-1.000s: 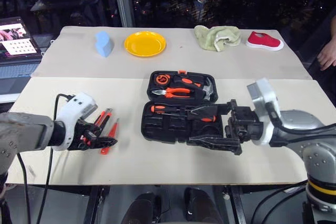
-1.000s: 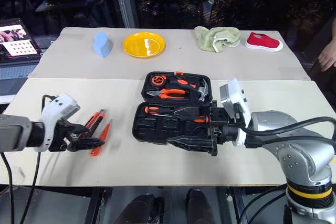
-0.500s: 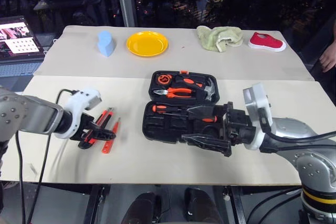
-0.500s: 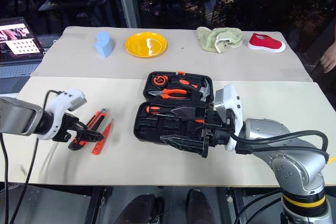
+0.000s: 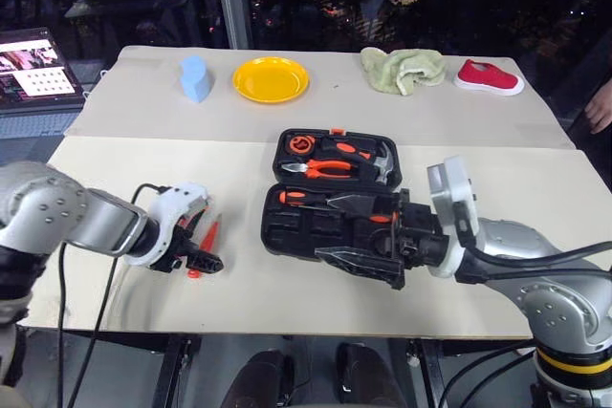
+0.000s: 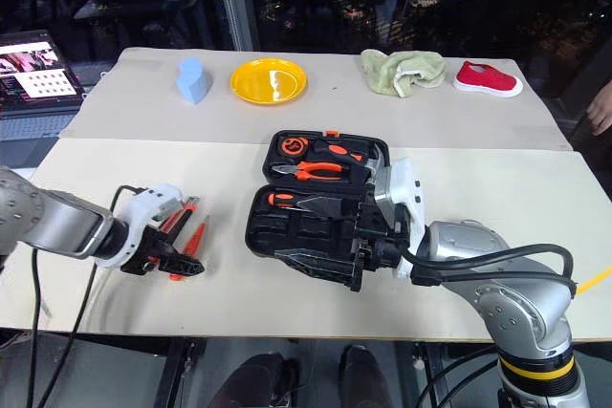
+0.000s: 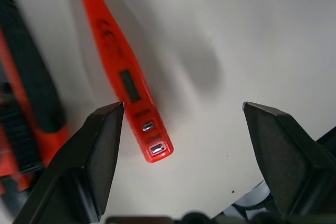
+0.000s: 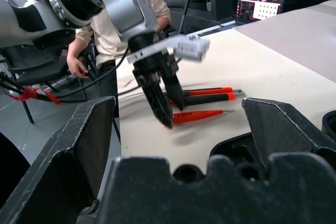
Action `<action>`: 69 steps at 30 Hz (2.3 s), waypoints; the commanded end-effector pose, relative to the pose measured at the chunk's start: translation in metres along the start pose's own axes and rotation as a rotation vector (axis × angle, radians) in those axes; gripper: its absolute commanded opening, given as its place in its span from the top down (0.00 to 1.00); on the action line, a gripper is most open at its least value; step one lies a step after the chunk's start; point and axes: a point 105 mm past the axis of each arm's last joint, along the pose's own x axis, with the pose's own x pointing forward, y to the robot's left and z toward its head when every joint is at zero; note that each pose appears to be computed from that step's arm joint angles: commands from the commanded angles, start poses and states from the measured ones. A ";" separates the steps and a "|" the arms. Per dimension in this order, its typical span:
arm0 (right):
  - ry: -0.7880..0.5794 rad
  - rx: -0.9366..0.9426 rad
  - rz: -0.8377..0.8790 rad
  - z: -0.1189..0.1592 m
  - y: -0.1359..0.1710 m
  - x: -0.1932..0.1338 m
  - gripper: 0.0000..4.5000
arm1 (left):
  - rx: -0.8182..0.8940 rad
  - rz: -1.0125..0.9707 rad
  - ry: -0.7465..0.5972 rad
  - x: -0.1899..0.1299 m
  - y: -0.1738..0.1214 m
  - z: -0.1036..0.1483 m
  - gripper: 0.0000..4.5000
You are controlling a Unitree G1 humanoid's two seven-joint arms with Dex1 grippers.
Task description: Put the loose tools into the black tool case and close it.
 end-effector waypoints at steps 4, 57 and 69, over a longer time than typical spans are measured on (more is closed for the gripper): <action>-0.048 -0.055 0.001 0.015 0.005 -0.001 0.00 | 0.000 0.034 0.011 0.012 0.005 0.008 0.21; -0.021 -0.025 -0.115 0.007 0.000 -0.010 0.00 | 0.257 0.066 0.030 0.018 0.002 0.015 0.42; -0.020 -0.037 -0.138 0.006 0.000 -0.014 0.00 | 0.239 0.076 -0.006 0.017 0.014 0.025 0.91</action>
